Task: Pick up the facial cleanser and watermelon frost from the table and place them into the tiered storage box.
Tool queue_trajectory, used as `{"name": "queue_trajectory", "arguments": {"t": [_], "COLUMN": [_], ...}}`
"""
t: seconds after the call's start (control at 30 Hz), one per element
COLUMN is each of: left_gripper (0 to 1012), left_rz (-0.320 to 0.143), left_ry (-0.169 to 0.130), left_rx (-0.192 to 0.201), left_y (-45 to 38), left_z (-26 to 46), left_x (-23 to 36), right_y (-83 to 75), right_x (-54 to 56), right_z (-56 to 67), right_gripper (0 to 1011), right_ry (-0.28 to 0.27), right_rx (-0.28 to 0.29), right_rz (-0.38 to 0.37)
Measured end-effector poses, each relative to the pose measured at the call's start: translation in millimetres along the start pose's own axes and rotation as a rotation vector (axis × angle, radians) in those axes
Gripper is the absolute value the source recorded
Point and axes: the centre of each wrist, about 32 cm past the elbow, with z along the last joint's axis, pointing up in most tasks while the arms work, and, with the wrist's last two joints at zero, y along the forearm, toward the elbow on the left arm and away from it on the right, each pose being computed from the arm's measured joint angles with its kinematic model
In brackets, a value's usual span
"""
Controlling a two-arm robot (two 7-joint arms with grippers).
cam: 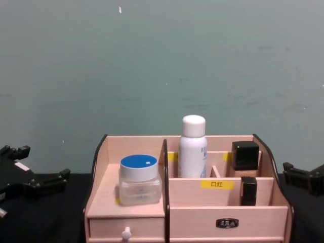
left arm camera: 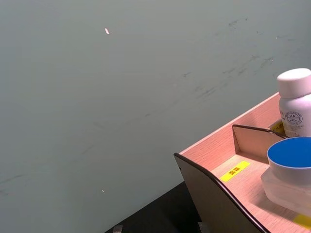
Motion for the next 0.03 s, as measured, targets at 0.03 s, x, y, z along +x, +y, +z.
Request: {"name": "queue_trajectory", "arguments": {"t": [0.03], "left_gripper": [1001], "left_rz": [0.000], "left_ry": [0.000], "left_rx": [0.000], "left_y": [0.0], "left_z": [0.0], "left_x": [0.0], "right_y": [0.0], "right_x": [0.0], "right_z": [0.1], "right_gripper": [1000], "right_ry": [0.000], "right_rx": [0.000], "right_rz": [0.000]}}
